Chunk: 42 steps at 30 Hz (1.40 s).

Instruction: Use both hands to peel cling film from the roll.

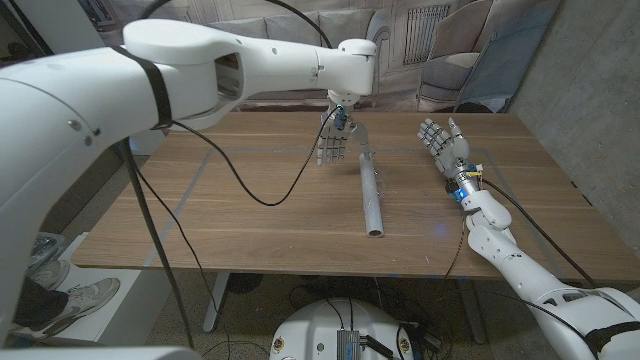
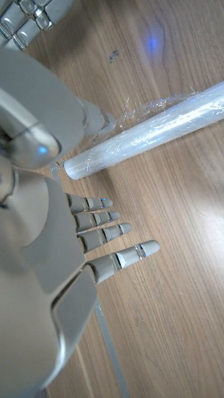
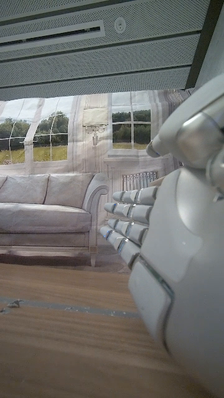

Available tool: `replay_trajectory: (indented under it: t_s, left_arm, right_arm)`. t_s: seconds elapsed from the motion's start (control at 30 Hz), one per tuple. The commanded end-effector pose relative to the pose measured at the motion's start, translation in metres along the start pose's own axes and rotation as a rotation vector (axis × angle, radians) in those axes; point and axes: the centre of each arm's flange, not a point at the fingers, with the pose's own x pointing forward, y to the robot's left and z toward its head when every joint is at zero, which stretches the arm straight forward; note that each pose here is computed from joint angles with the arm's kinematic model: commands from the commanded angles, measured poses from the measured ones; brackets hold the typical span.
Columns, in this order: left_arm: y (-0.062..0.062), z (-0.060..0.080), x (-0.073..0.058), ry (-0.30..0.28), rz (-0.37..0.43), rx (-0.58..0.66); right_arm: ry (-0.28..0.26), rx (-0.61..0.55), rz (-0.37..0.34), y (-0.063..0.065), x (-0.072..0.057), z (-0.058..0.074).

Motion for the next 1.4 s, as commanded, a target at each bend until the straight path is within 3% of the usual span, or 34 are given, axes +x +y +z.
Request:
replay_trajectory:
  t_s: [0.03,0.2,0.4,0.6,0.87,1.13,1.4]
  left_arm:
    - [-0.009,0.019,0.012,0.017,-0.039,0.032]
    - [-0.012,0.030,0.012,0.005,-0.058,0.027]
    - [-0.014,0.044,0.009,0.054,-0.038,0.068]
    - [-0.017,0.059,0.013,0.108,-0.069,0.143]
    - [-0.021,0.063,0.020,0.148,-0.040,0.167]
    - [-0.030,0.066,0.036,0.108,-0.057,0.180]
    - [-0.035,0.074,0.048,0.072,-0.015,0.235]
  right_arm:
    - [-0.015,0.004,-0.013,-0.006,-0.009,0.001]
    - [-0.020,0.007,-0.013,-0.009,-0.012,0.002]
    - [-0.027,0.015,-0.012,-0.013,-0.014,0.001]
    - [-0.036,0.029,-0.012,-0.018,-0.018,0.000]
    - [-0.035,0.040,-0.015,-0.027,-0.025,-0.002]
    - [-0.039,0.040,-0.020,-0.033,-0.031,0.001]
    - [-0.037,0.050,-0.024,-0.036,-0.035,-0.004]
